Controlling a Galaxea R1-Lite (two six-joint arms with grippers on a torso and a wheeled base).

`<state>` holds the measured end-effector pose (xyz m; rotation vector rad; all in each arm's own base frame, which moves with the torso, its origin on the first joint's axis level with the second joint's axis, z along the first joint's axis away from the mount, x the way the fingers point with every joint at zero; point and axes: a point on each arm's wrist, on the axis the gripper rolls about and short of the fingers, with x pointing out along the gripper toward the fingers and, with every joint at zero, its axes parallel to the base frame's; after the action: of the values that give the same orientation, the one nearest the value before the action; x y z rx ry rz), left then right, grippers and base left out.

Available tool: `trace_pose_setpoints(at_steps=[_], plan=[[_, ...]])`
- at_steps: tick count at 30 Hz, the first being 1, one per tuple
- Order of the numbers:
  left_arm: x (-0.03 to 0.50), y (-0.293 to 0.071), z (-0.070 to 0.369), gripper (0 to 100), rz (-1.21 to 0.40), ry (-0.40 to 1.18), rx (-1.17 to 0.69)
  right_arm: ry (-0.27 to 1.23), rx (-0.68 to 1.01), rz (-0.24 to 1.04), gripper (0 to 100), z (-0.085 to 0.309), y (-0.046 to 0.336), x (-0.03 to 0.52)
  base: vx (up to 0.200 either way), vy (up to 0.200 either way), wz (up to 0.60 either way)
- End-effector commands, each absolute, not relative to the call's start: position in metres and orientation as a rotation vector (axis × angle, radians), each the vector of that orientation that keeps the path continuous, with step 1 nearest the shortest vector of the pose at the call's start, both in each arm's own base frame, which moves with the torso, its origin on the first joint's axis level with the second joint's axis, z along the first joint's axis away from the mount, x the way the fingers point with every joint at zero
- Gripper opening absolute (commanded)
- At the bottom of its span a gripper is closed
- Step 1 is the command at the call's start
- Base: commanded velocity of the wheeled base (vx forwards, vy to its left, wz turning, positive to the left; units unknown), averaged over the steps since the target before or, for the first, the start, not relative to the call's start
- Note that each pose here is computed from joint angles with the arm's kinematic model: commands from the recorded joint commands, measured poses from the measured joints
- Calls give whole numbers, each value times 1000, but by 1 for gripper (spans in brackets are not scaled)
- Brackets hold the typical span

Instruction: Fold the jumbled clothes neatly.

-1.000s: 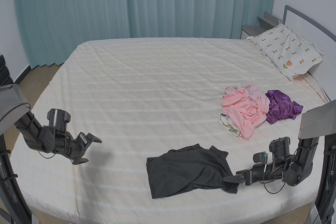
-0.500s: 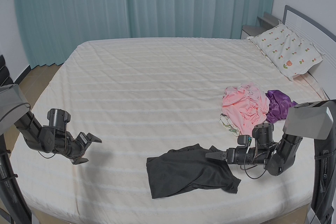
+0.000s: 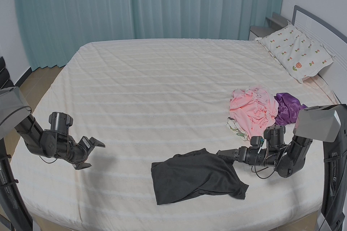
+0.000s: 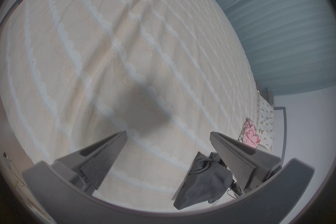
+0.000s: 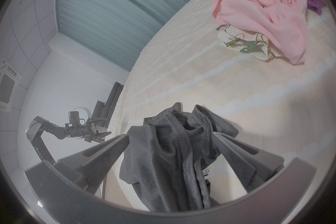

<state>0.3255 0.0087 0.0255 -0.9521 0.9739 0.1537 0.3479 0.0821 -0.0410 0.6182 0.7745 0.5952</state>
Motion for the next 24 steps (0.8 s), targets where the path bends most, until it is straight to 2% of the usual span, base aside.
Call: trace_pose_setpoints(at_steps=[1,9,10,24], plan=[[326,9,25,100,155,974,-953,796,629,563,100,-46,74,344,0,0,0],[325,9,25,100,155,974,-953,811,601,504,100,-55,82,343,0,0,0],[325,9,25,100,155,976,-953,811,601,504,0,-55,82,343,0,0,0],[326,9,25,100,155,974,-953,795,587,517,0,-53,79,342,0,0,0]])
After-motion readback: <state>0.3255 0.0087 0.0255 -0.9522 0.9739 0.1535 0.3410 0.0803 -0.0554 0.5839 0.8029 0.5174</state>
